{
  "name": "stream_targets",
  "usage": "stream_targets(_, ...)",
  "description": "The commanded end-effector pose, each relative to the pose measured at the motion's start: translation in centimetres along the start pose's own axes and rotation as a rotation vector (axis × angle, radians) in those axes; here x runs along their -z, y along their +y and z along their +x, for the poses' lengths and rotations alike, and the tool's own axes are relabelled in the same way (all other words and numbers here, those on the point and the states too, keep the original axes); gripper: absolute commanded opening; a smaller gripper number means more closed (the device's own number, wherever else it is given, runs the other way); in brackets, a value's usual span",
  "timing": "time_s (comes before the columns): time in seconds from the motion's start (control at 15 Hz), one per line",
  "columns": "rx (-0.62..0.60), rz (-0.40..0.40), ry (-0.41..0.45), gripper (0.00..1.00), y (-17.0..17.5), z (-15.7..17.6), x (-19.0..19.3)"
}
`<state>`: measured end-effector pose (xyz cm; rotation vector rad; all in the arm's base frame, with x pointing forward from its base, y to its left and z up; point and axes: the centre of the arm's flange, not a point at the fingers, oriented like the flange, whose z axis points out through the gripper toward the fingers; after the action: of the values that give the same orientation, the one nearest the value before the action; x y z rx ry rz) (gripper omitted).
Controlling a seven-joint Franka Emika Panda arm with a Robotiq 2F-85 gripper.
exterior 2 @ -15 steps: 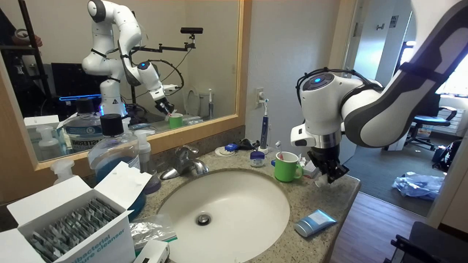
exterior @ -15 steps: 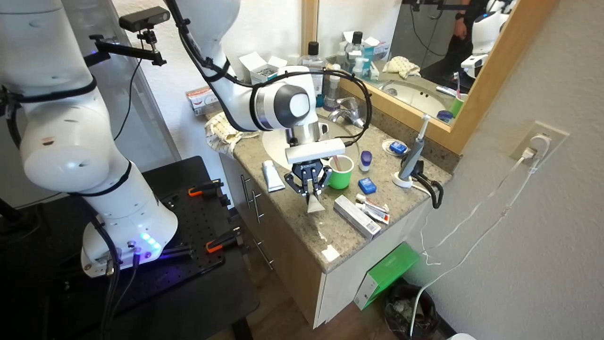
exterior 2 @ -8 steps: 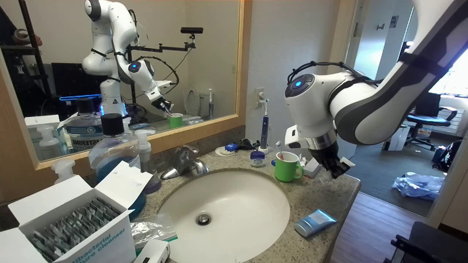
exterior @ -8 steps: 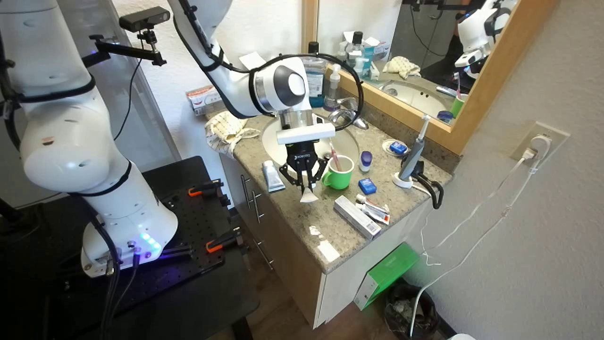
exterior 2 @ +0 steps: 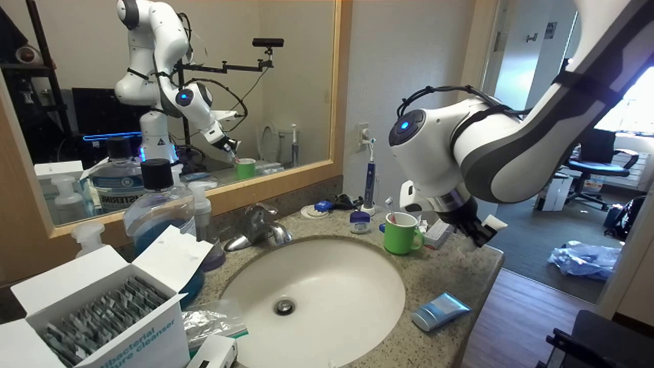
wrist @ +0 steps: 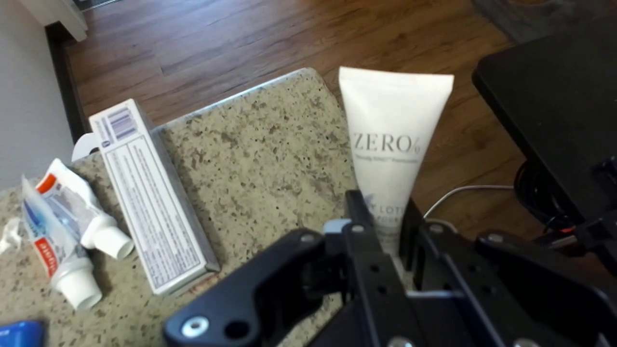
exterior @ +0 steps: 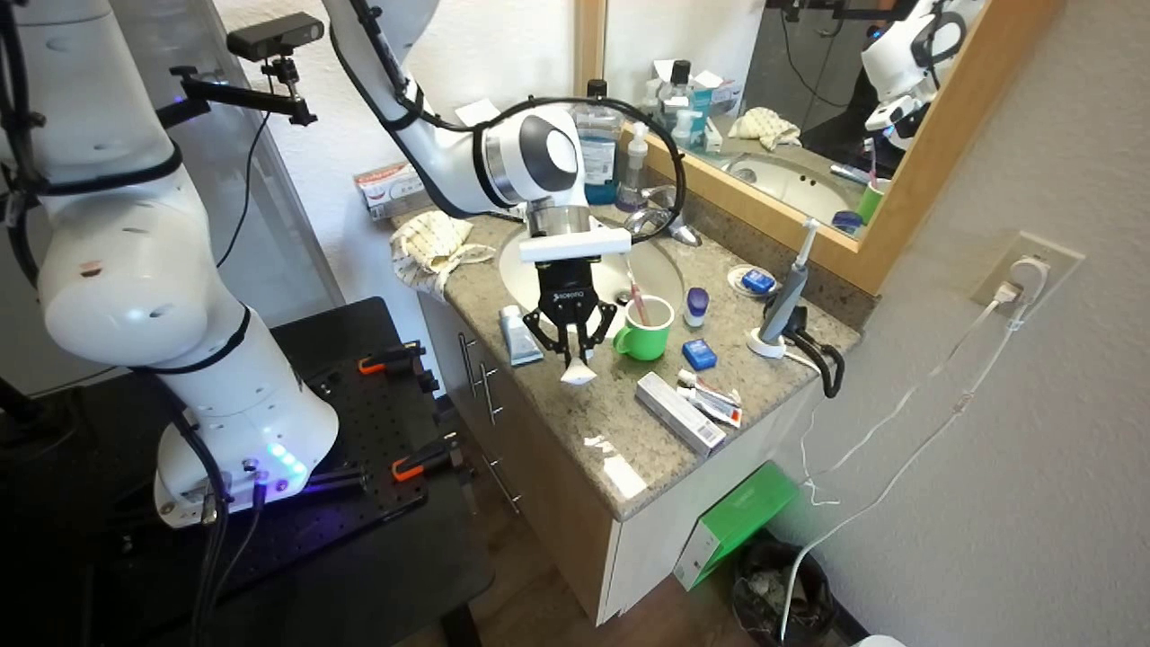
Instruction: Put the white tube upright
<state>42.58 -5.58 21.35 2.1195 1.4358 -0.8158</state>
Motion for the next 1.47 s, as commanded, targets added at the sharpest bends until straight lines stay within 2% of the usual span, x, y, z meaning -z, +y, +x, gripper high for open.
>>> stream_targets(0.0, 0.015, -0.012, -0.070, 0.09, 0.6, 1.3, 0.8)
stream_targets(0.2, 0.047, -0.019, -0.033, 0.09, 0.8, 2.3, 0.8)
stream_targets(0.53, 0.039, -0.030, 0.096, 0.09, 1.3, 2.0, -1.2)
stream_targets(0.87, 0.007, -0.034, 0.277, 0.08, 5.3, -2.2, -6.7)
stream_targets(0.93, 0.004, -0.028, 0.227, 0.18, 3.6, -0.6, -4.6)
stream_targets(1.13, -0.009, -0.018, 0.264, 0.18, 4.5, -2.7, -7.1)
stream_targets(1.4, -0.001, -0.027, 0.266, 0.18, 4.7, -2.3, -6.8)
